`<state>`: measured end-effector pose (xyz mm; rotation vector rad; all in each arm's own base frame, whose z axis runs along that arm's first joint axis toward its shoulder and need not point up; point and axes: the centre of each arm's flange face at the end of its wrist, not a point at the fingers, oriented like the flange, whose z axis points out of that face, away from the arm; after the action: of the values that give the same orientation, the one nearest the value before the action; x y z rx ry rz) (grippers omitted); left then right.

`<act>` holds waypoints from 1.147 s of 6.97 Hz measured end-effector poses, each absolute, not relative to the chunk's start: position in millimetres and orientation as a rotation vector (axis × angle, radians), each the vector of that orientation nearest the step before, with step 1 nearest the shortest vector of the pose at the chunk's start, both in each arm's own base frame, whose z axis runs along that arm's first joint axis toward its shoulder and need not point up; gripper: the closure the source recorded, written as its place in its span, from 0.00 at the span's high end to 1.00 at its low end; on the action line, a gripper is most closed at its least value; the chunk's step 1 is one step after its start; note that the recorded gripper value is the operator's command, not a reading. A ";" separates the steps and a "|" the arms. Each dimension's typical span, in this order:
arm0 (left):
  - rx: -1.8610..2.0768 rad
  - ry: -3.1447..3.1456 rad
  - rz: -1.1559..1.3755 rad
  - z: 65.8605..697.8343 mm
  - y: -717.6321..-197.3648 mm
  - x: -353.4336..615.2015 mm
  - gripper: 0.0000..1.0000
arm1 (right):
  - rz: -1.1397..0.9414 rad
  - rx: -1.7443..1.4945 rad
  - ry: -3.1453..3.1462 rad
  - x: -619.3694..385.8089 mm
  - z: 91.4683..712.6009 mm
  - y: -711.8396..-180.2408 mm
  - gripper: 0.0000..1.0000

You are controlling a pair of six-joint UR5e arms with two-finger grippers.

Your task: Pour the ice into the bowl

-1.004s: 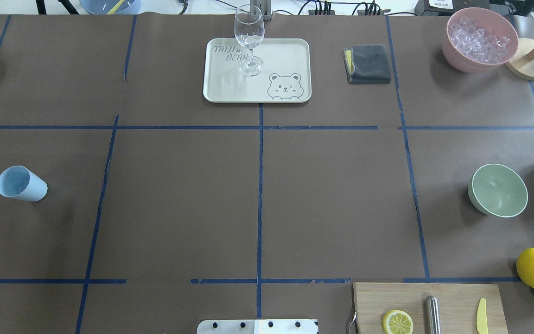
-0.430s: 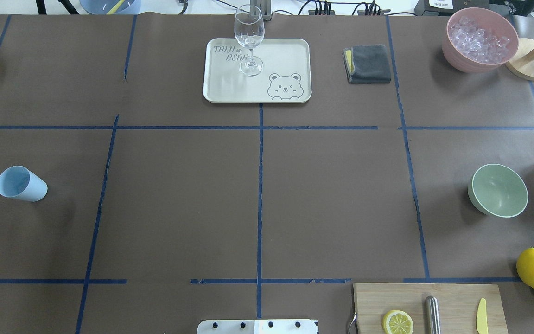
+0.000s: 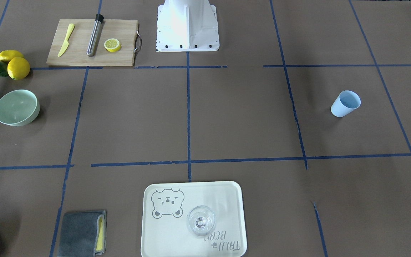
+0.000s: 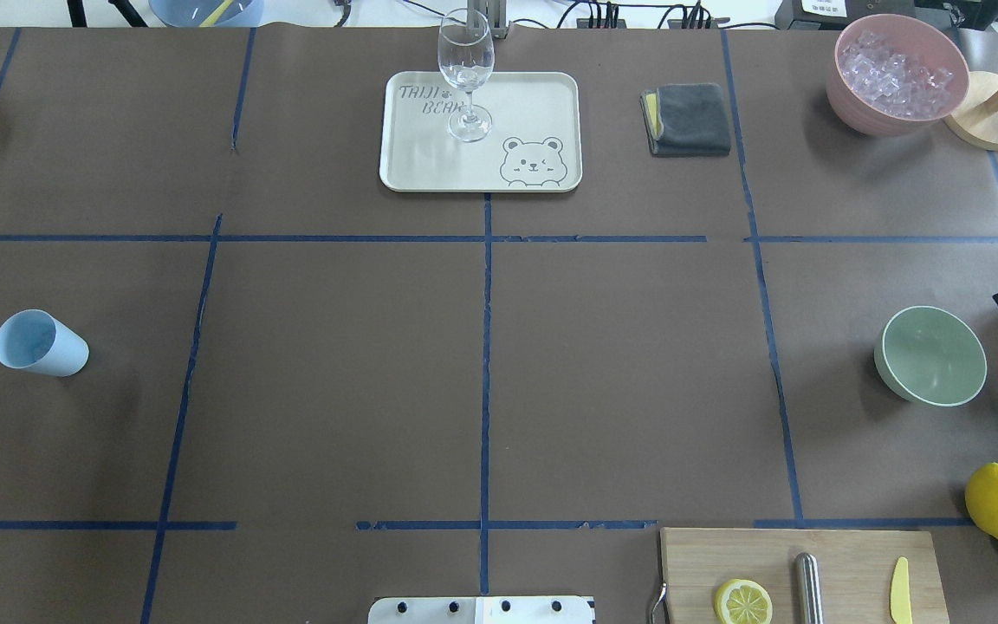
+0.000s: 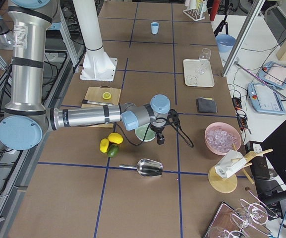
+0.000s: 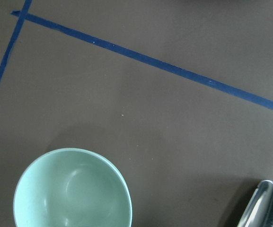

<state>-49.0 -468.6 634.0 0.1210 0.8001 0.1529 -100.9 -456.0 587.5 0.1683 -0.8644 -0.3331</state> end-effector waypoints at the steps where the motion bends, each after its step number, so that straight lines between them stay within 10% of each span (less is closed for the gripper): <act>1: 0.121 0.800 0.153 634.0 -468.6 -49.0 1.00 | -0.324 0.170 -0.857 -123.9 596.5 -454.5 1.00; 2: 0.121 0.800 0.154 634.1 -468.6 -48.8 1.00 | -0.316 0.173 -0.842 -142.2 606.2 -452.5 0.91; 3: 0.120 0.801 0.154 634.4 -468.8 -48.5 1.00 | -0.316 0.175 -0.835 -154.2 616.5 -450.4 0.07; 8: 0.119 0.802 0.155 636.0 -469.2 -48.2 1.00 | -0.311 0.172 -0.834 -162.9 626.6 -446.9 0.00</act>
<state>-48.2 -469.2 636.0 0.1188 0.8017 0.1552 -162.9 -446.9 626.6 0.1715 -0.8343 -0.3114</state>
